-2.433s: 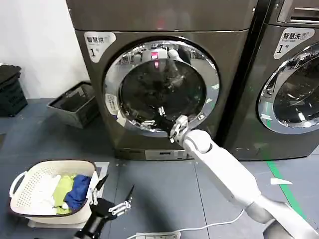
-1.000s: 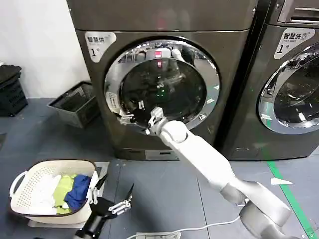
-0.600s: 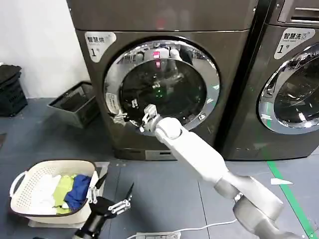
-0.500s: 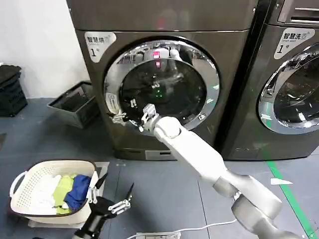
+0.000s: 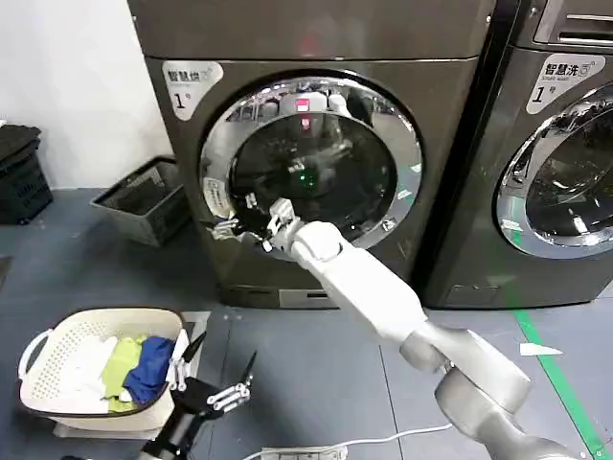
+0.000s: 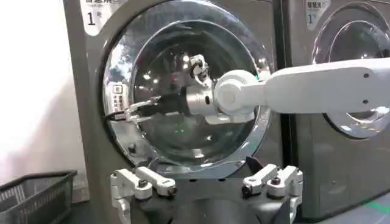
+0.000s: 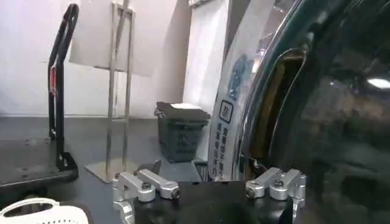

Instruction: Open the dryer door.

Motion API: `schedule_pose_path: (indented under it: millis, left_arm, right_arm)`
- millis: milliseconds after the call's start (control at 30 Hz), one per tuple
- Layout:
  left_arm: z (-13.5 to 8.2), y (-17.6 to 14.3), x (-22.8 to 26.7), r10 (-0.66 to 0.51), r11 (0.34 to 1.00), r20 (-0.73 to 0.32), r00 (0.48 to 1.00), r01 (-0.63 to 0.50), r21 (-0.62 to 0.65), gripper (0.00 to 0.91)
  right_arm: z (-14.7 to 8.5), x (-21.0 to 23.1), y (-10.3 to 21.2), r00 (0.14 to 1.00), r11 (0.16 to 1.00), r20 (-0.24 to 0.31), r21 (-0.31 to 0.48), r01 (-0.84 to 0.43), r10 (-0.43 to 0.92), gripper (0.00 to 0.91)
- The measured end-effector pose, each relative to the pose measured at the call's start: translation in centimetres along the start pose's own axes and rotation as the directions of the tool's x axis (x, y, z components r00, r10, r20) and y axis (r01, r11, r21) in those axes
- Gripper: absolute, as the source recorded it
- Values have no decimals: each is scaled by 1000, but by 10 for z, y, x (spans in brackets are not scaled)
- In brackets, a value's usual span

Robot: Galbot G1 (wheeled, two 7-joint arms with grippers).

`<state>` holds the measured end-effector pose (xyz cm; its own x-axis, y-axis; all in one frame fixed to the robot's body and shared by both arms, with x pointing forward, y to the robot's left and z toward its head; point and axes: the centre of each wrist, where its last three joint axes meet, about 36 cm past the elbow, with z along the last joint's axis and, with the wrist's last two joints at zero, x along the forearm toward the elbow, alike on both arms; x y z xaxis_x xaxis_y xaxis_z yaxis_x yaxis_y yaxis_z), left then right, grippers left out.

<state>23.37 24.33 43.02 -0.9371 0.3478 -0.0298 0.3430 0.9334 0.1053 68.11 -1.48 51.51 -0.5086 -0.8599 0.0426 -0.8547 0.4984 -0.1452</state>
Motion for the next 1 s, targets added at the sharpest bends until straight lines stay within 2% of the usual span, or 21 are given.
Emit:
schedule_pose_path:
  millis: [400,767,1000]
  left_arm:
    - [-3,-1,0,1,1000,5,1000,-1,0,907]
    - [-2,1,-1,2,1000,6,1000,-2,1,907]
    - [-1,5,-3,-4,1000,6,1000,4,5,907]
  right_arm:
    - [5,2,-7,1000,1000,-8,0,12,-12,907]
    - [4,4,-9,994,993,-2,22,112,-112,907]
    - [2,5,-7,991,991,0,31,131,-131,907]
